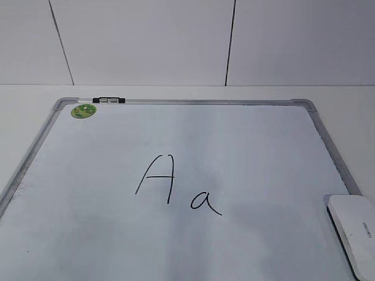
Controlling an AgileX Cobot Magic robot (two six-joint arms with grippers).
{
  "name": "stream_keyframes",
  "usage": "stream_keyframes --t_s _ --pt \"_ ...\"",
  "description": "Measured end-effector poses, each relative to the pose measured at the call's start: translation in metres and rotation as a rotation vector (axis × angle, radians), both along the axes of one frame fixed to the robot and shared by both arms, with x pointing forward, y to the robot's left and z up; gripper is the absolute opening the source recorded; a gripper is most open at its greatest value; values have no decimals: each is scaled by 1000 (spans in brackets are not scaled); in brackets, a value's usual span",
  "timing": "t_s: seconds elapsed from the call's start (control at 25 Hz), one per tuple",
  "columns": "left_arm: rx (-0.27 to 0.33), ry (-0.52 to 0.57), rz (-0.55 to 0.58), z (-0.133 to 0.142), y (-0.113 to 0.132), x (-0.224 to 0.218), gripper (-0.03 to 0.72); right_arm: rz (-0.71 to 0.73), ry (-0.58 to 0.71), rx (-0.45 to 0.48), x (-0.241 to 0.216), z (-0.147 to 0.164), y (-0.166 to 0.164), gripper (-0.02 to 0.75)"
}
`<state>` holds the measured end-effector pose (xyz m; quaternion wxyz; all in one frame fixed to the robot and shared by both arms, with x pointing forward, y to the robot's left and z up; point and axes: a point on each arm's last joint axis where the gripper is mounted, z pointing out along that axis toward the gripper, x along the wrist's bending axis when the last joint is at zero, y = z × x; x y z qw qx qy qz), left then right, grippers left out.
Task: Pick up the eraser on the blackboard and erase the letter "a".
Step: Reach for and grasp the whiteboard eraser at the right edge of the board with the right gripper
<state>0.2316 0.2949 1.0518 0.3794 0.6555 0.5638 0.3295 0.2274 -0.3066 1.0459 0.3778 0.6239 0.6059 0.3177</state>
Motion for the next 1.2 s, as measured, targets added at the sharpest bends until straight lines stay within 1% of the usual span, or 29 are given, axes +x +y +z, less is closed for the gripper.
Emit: stream_keyframes --t_s 0.28,0.4,0.6,0.84,1.2 --pt "-1 -2 0 0 0 0 235 30 6 0 1 1 0 540" --pt "-1 -2 0 0 0 0 235 42 46 0 9 3 0 540" --pt "-1 -2 0 0 0 0 235 58 144 26 26 6 4 540" --pt "-1 -2 0 0 0 0 235 63 158 31 41 18 5 540" --pt "-1 -2 0 0 0 0 235 63 232 31 80 44 7 540"
